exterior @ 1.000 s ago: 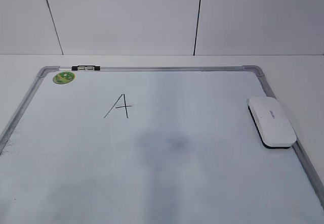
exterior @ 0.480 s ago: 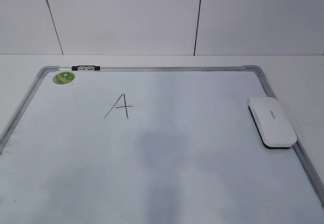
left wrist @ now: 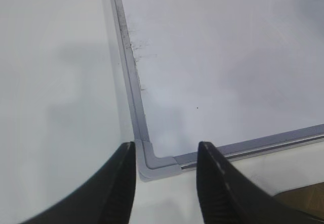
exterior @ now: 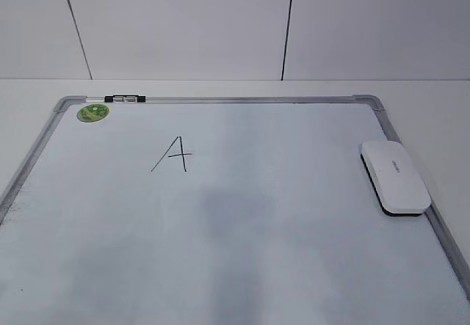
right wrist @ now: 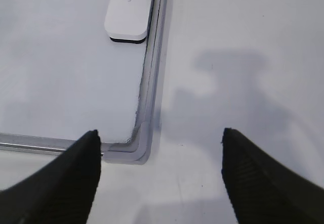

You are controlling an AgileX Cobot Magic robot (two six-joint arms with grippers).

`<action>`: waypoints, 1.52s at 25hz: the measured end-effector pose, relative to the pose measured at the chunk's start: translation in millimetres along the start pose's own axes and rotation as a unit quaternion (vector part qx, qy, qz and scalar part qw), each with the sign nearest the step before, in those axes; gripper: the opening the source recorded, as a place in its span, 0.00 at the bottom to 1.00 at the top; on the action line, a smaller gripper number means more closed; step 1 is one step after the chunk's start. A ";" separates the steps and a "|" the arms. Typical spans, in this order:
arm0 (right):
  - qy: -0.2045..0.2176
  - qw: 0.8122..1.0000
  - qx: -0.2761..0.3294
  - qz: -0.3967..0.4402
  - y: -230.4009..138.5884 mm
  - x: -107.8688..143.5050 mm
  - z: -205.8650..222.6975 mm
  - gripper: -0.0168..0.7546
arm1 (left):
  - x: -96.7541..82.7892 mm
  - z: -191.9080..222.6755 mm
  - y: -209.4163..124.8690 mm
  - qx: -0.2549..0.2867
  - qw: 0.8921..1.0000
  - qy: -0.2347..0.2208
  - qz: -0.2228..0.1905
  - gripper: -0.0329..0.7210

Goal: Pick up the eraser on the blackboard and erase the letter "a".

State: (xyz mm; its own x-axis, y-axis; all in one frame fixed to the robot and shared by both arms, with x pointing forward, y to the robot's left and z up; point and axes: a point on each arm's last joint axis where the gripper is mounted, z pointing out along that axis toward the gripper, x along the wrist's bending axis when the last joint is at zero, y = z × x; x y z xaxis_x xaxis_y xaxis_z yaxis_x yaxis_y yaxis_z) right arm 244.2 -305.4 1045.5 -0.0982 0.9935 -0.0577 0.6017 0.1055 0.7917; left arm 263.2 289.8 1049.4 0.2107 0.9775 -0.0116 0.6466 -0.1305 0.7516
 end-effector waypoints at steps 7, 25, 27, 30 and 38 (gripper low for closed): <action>0.000 1.000 -0.001 0.000 0.2 0.0 0.0 0.79 | 0.0 0.0 0.0 0.000 1.000 0.000 0.000 0.45; -0.080 0.994 -0.040 0.058 -7.4 0.7 -10.6 0.79 | -4.2 -24.8 -19.4 -0.101 0.995 0.009 0.010 0.45; -0.082 0.994 -0.050 0.059 -9.5 1.2 -13.0 0.79 | -4.2 -24.7 -19.3 -0.101 0.995 0.013 0.008 0.45; -0.082 0.993 -0.053 0.059 -9.9 1.3 -13.5 0.79 | -4.4 -24.6 -19.2 -0.101 0.995 0.022 0.001 0.45; -0.084 0.993 -0.053 0.059 -10.0 1.0 -13.6 0.79 | -4.4 -24.4 -19.1 -0.101 0.994 0.029 -0.004 0.45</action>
State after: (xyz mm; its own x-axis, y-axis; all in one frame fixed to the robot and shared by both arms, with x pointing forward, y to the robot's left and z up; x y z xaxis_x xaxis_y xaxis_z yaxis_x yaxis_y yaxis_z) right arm 227.3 -306.1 1045.8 0.1063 0.9928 -0.0546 0.5139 -0.0079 0.8578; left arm 232.0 292.0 1051.3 0.1602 0.9870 0.0154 0.4856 -0.0924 0.8693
